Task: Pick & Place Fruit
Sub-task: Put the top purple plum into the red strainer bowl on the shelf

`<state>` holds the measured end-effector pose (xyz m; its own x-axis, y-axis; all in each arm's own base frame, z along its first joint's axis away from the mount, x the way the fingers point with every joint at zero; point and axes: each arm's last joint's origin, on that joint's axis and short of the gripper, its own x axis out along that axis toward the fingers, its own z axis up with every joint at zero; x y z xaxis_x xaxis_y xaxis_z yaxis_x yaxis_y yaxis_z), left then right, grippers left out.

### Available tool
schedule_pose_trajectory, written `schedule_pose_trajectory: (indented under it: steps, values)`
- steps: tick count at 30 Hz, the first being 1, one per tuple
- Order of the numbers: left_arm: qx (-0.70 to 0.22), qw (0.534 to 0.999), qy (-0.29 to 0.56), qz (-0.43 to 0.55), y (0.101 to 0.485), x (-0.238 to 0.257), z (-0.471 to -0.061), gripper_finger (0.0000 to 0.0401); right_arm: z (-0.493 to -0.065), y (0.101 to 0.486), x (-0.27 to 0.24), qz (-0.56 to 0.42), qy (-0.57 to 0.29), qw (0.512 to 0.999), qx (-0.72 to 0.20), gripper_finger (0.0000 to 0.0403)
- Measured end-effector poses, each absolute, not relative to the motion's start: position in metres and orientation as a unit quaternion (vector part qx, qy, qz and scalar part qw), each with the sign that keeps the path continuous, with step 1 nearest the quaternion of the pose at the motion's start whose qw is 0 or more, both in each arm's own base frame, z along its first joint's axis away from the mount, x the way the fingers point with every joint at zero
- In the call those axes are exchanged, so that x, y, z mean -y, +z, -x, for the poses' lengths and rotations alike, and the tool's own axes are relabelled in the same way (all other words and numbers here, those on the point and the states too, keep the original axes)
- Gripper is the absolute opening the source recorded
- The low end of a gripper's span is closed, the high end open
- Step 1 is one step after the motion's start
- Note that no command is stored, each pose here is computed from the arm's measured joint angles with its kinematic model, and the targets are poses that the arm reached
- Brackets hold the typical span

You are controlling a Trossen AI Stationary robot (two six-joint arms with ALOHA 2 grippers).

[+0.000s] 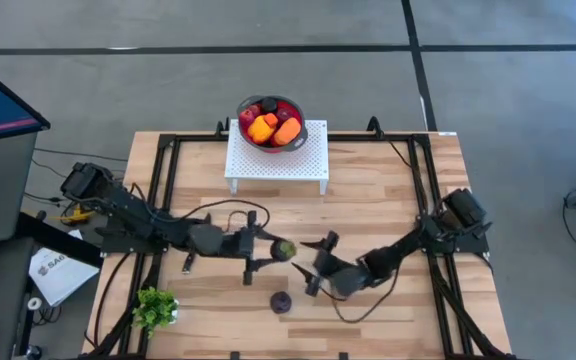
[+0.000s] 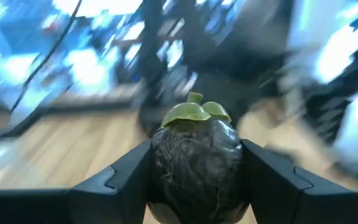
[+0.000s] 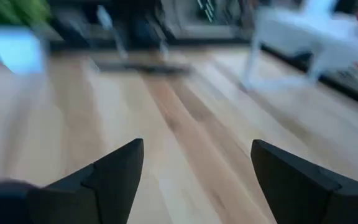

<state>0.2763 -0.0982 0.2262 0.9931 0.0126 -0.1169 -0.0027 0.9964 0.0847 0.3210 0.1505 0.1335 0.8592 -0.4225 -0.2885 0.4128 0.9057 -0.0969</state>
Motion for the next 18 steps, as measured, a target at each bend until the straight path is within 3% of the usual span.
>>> schedule_pose_trajectory:
  steps: [5, 9, 18]
  values:
    - [0.064, 0.993, -0.093, -0.026, 0.235, 0.103, -0.266, 0.0206, -0.300, 0.148, -0.155, -0.017, -0.144, 0.989, -0.001, 0.0291]
    - [0.109, 0.986, -0.121, -0.025, 0.237, 0.102, -0.260, 0.0205, -0.290, 0.172, -0.160, -0.007, -0.097, 0.990, 0.107, 0.0291]
    - [0.115, 0.987, -0.111, -0.036, 0.238, 0.101, -0.260, 0.0211, -0.319, 0.201, -0.169, 0.049, -0.066, 0.987, 0.137, 0.0291]
